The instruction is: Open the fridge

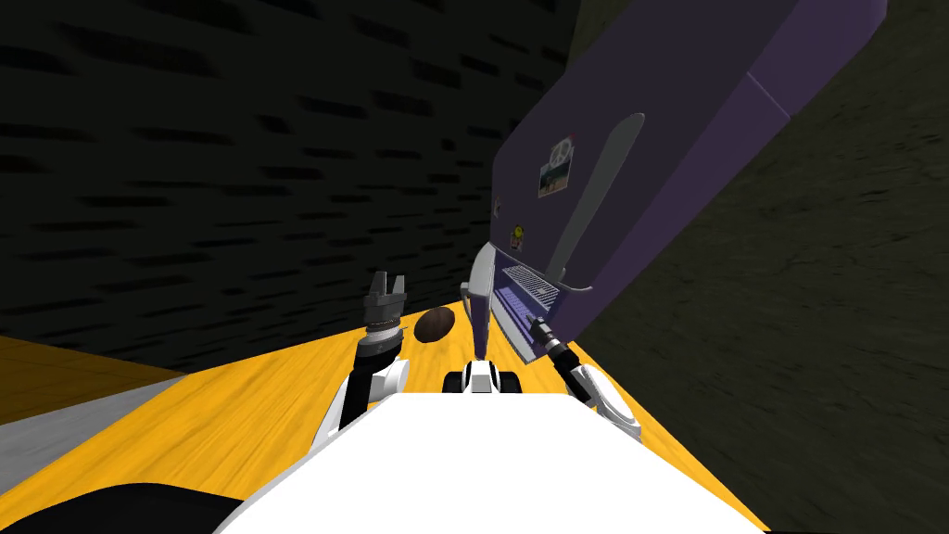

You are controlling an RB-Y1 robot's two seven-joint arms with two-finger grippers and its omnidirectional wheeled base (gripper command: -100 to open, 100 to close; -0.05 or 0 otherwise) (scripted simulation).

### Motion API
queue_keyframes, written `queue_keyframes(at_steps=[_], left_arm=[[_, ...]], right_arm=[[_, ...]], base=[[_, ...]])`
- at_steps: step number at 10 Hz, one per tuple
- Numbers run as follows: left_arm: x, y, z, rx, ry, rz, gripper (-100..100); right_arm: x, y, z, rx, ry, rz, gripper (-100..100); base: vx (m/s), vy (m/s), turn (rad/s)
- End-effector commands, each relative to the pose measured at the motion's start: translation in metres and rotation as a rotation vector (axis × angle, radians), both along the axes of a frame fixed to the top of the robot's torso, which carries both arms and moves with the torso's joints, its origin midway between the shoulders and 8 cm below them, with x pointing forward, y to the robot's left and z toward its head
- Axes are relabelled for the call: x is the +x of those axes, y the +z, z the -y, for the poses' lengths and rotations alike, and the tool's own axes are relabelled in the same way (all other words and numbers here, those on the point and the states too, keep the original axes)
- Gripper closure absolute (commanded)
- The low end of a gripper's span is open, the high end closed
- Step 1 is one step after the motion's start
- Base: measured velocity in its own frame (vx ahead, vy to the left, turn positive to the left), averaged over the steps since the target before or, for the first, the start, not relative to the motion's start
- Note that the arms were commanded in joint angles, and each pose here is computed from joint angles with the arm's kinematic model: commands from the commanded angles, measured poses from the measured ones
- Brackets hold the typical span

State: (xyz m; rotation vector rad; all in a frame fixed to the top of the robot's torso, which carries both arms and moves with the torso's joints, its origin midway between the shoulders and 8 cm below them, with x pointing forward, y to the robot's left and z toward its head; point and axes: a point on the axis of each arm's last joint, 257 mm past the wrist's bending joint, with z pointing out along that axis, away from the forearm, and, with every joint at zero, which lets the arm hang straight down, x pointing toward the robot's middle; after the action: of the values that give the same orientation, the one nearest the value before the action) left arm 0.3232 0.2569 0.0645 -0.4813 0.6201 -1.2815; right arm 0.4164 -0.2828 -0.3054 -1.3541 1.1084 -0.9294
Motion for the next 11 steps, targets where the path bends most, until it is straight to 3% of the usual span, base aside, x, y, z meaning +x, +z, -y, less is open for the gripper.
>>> queue_keyframes(at_steps=[1,6,7,11], left_arm=[[0.000,0.000,0.000,0.000,0.000,0.000,0],[0.000,0.000,0.000,0.000,0.000,0.000,0],[0.000,0.000,0.000,0.000,0.000,0.000,0],[0.000,0.000,0.000,0.000,0.000,0.000,0]], right_arm=[[-0.004,-0.015,0.005,-0.036,-0.019,-0.061,100],[0.000,-0.028,0.038,-0.034,-0.150,-0.114,100],[-0.006,-0.036,0.036,-0.071,-0.136,-0.147,100],[-0.006,-0.041,0.066,-0.066,-0.258,-0.172,100]], base=[[-0.037,0.080,0.313],[-0.015,0.049,0.049],[-0.015,0.104,0.299],[-0.020,0.062,0.062]])
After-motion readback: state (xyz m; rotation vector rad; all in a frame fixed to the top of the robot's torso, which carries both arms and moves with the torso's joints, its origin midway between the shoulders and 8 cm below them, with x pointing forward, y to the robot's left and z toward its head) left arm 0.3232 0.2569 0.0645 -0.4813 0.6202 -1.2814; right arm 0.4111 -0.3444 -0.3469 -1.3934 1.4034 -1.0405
